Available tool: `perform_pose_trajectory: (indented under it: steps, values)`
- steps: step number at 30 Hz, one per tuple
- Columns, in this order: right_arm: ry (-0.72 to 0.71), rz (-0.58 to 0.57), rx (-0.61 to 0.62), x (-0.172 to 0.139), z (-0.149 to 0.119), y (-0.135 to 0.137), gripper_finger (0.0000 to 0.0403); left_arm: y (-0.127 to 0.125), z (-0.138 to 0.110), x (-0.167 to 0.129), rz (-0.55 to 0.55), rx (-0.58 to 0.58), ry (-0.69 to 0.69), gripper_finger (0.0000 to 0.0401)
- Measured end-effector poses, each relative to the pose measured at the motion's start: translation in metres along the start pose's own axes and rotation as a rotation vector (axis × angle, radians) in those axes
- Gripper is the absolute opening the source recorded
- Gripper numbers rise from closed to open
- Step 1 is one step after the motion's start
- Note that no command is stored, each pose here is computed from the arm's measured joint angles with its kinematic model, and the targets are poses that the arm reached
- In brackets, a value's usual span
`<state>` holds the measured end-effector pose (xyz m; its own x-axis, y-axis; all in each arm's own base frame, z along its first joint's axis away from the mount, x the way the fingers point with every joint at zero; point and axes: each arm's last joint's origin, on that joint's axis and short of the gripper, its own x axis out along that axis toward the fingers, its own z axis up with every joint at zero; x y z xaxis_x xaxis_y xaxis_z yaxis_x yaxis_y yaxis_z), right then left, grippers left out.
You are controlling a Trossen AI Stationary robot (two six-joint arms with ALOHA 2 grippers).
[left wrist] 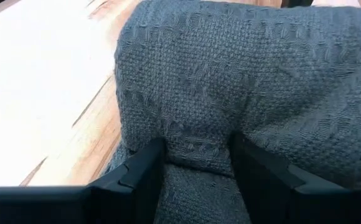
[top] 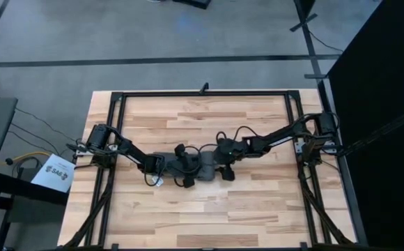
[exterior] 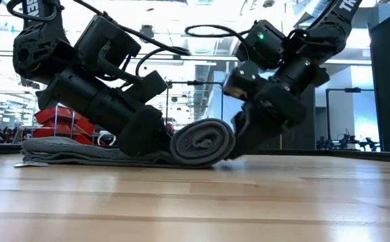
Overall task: Roll towel
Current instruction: Roll the gray towel
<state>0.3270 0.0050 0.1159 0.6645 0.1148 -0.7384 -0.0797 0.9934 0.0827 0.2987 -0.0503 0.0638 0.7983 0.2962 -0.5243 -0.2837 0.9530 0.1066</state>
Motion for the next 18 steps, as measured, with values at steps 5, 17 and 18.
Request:
perform_pose_trajectory:
  steps: [5,17,18]
  values:
    - [0.086,-0.001,0.033,-0.002,-0.011,0.0,0.0258,0.0,0.001,0.001,0.001,-0.022,-0.004,0.0173]
    - [0.037,-0.008,0.05,0.0,-0.03,0.005,0.0258,-0.01,0.012,0.039,0.025,-0.067,-0.042,0.0173]
    - [0.035,-0.011,0.045,-0.001,-0.029,0.005,0.0258,-0.011,0.013,0.041,0.027,-0.063,-0.044,0.0173]
